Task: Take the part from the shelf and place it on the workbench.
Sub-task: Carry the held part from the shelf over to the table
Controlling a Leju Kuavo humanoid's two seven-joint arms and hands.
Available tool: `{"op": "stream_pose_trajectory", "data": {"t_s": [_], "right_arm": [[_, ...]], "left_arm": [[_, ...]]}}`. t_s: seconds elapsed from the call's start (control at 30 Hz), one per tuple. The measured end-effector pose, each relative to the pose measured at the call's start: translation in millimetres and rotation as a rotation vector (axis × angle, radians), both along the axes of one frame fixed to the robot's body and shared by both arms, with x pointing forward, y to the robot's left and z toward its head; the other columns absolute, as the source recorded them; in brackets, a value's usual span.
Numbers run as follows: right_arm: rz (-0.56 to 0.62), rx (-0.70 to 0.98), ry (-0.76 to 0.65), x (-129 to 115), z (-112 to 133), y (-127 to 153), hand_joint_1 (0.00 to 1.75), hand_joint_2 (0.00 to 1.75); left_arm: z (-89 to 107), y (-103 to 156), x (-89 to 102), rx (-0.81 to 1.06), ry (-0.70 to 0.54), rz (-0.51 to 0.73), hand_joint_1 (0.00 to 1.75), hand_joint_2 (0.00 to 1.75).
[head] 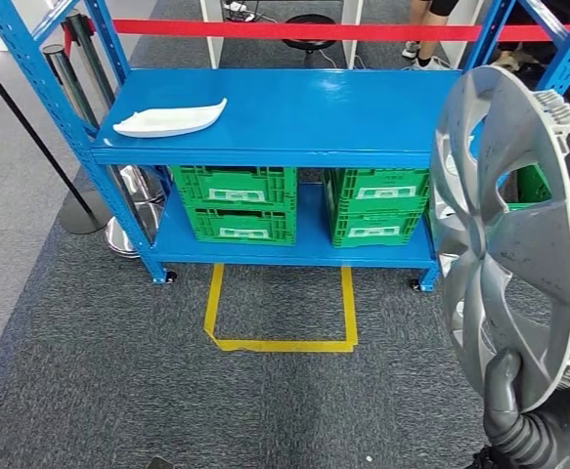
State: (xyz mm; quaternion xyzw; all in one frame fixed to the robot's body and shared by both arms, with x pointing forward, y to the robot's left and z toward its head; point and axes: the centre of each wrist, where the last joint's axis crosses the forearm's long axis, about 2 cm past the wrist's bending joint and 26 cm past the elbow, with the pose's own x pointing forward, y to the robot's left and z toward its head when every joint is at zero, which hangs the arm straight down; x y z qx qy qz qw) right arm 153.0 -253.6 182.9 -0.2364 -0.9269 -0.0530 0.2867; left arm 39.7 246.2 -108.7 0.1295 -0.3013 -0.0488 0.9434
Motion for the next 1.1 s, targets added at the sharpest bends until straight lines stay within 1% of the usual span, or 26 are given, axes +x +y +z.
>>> {"op": "stream_pose_trajectory", "data": {"t_s": [0.2, 0.37, 0.6, 0.77, 0.93, 1.1], "right_arm": [[-0.021, -0.003, 0.013, -3.9, -2.1, -1.1, 1.75, 1.75], [-0.055, 0.005, 0.045, -11.5, -6.6, -5.0, 1.75, 1.75], [-0.084, -0.005, 0.074, -21.6, -10.0, -9.2, 1.75, 1.75], [-0.101, -0.018, 0.082, -24.9, -10.8, -10.0, 1.75, 1.75], [-0.126, -0.026, 0.1, -33.3, -11.4, -11.4, 1.75, 1.75], [-0.149, -0.014, 0.09, -36.7, -6.8, -13.6, 1.75, 1.75]], "left_arm": [[0.2, -3.1, -0.9, 0.0, 0.036, -0.01, 0.0, 1.75], [0.2, -4.1, -1.5, -0.004, 0.058, -0.048, 0.0, 1.75], [0.7, -4.9, 2.7, -0.005, 0.013, -0.105, 0.0, 1.75], [0.9, -6.8, 3.5, -0.015, 0.003, -0.129, 0.0, 1.75], [1.4, -10.4, 5.1, -0.017, 0.046, -0.153, 0.0, 1.75], [1.4, -12.3, 3.4, -0.018, 0.081, -0.17, 0.0, 1.75]]}}
